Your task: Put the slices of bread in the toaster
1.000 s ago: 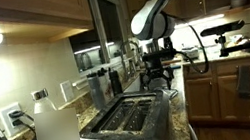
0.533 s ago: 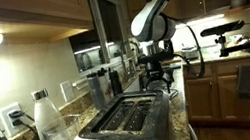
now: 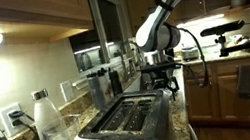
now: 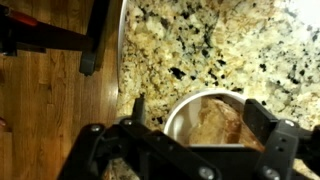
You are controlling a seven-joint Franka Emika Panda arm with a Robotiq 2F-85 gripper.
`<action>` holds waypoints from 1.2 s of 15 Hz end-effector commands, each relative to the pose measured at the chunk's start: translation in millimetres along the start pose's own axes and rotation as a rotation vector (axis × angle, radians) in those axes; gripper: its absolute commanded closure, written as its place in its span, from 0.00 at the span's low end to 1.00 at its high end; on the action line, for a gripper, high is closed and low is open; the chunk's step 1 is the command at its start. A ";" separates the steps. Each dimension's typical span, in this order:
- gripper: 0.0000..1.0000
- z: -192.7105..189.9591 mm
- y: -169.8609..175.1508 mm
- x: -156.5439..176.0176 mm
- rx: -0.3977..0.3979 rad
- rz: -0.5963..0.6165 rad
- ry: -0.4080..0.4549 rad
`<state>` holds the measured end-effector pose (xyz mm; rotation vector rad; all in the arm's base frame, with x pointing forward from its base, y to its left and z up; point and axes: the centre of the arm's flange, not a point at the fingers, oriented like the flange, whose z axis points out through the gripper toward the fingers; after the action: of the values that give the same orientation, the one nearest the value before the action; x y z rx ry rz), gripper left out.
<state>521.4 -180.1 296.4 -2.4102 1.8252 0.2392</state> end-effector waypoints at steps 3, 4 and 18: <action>0.00 -2.8 10.5 -4.8 0.022 0.057 0.020; 0.00 -3.4 9.7 -4.7 0.022 0.057 0.022; 0.27 -8.3 -1.8 -0.3 0.015 0.055 0.040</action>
<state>525.5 -180.8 300.7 -2.3850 1.8689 0.2104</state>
